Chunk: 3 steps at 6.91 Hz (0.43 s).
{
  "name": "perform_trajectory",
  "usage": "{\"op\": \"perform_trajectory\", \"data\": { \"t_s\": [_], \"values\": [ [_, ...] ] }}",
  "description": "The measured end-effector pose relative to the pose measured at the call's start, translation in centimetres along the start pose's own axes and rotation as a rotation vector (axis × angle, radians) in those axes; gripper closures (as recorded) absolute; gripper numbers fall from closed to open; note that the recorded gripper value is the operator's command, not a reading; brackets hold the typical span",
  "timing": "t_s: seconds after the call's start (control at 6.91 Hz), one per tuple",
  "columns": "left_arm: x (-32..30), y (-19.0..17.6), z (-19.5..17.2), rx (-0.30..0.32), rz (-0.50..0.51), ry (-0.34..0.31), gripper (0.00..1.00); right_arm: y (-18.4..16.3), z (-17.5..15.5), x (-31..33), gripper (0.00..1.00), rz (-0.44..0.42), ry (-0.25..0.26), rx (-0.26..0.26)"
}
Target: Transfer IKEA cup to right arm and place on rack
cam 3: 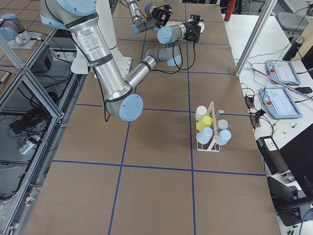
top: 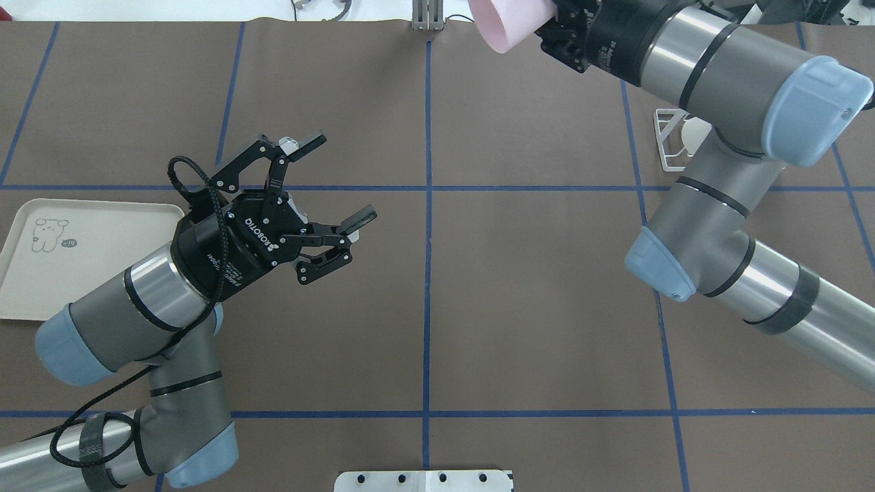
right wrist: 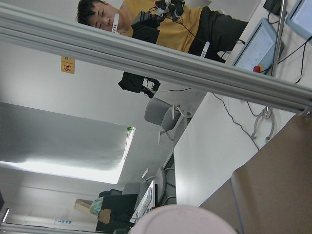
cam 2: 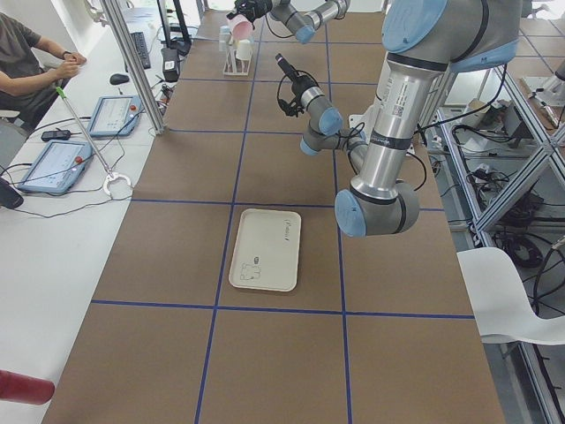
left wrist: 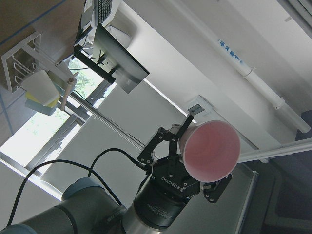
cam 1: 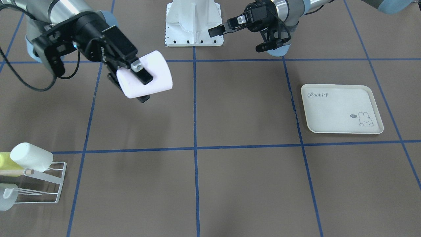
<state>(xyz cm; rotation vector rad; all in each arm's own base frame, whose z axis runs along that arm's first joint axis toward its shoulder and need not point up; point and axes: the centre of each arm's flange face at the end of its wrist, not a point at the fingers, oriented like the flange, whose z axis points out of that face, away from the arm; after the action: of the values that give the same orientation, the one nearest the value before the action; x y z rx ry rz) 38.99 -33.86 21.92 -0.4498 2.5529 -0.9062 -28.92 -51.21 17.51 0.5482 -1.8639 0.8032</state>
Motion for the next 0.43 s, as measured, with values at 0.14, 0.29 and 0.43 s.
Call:
{"op": "perform_trajectory", "data": {
  "t_s": [0.14, 0.29, 0.43],
  "values": [
    [-0.1, -0.8, -1.3, 0.020, 0.053, -0.018, 0.00, -3.1, -1.4, 2.4, 1.00, -0.106, 0.061, 0.056],
    [-0.3, -1.8, -2.8, 0.046, 0.119, -0.047, 0.00, -6.3, -2.9, 4.9, 1.00, -0.226, 0.152, 0.119],
    [-0.5, -2.9, -4.4, 0.068, 0.193, -0.087, 0.00, -9.1, -3.8, 6.7, 1.00, -0.362, 0.258, 0.180]
  ]
}}
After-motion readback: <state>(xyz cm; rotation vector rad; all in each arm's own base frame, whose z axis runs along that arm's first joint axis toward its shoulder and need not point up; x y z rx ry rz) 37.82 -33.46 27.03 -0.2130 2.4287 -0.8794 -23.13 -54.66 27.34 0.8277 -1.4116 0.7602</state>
